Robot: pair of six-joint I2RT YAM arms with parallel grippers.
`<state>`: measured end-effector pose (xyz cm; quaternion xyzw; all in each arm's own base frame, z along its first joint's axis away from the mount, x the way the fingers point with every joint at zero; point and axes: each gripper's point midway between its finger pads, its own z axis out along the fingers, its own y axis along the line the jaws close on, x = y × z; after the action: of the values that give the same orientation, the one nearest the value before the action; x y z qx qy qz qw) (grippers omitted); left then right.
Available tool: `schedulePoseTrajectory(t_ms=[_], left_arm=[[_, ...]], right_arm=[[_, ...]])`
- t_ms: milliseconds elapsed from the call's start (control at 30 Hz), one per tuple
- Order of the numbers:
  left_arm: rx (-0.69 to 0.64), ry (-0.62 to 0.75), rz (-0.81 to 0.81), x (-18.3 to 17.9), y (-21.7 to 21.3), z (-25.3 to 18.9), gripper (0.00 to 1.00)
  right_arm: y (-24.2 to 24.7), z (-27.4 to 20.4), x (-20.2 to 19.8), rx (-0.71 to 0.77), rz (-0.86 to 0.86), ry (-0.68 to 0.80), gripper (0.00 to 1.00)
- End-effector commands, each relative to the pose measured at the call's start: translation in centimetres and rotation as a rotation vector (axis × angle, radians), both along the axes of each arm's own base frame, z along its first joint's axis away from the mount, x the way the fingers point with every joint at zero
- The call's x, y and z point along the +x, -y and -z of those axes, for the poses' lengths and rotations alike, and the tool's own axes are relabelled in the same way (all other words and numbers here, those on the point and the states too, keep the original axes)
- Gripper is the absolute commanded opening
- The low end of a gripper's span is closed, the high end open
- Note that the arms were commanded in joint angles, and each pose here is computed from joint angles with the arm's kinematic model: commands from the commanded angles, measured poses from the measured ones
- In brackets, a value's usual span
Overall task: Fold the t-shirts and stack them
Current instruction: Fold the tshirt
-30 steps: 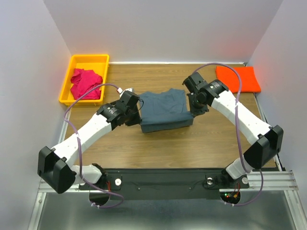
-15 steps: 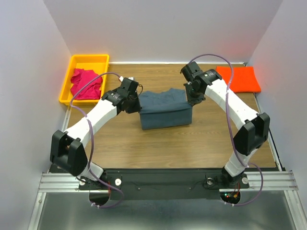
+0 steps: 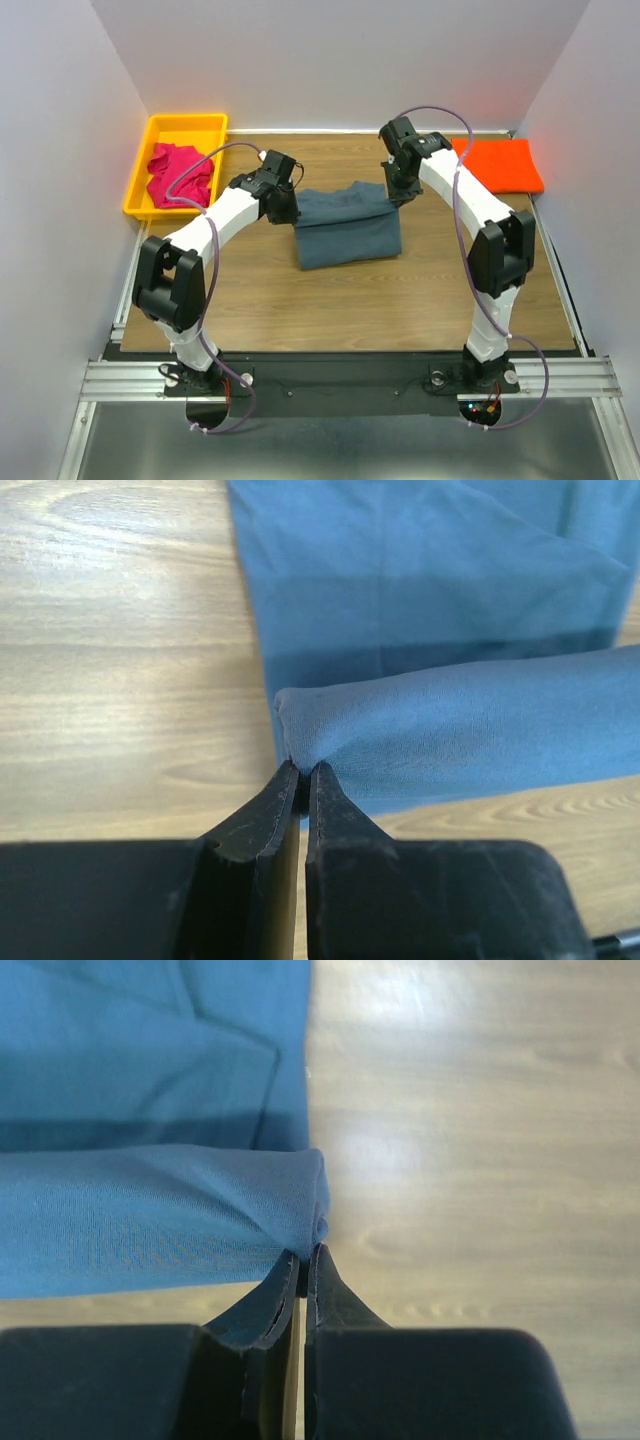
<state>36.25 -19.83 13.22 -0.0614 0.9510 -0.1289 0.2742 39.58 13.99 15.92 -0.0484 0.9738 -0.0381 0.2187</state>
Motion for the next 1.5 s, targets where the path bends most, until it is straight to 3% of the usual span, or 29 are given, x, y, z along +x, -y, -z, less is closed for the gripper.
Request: schedulePoseTrajectory(t_ms=[0,367,733,967,1100,1133,1267,1467], left_arm=[[0.055,0.037,-0.038,2.0,-2.2,-0.7,0.00],[0.063,0.029,-0.067,4.0,-3.3,2.2,0.00],[0.105,-0.052,-0.070,4.7,-3.8,8.3,0.00],[0.105,-0.163,-0.048,1.8,-4.0,11.7,0.00],[0.070,-0.247,-0.039,-3.0,-4.4,13.3,0.00],[0.065,-0.258,-0.044,-4.0,-4.6,13.5,0.00],[0.049,-0.253,-0.039,-8.0,-4.8,13.4,0.00],[0.017,-0.210,0.000,-11.5,-2.7,11.7,0.00]], right_arm=[[1.3,-0.6,3.6,-0.039,0.000,0.076,0.01],[1.1,2.6,7.5,-0.043,-0.013,0.086,0.01],[1.9,10.8,6.8,-0.037,0.005,0.004,0.01],[2.0,14.3,2.8,0.004,0.021,-0.100,0.01],[1.7,15.3,-1.8,0.078,0.050,-0.194,0.01],[2.0,16.4,-4.5,0.084,0.067,-0.255,0.01],[2.2,16.4,-10.2,0.151,0.082,-0.330,0.01],[1.9,12.0,-12.3,0.229,0.061,-0.260,0.01]])
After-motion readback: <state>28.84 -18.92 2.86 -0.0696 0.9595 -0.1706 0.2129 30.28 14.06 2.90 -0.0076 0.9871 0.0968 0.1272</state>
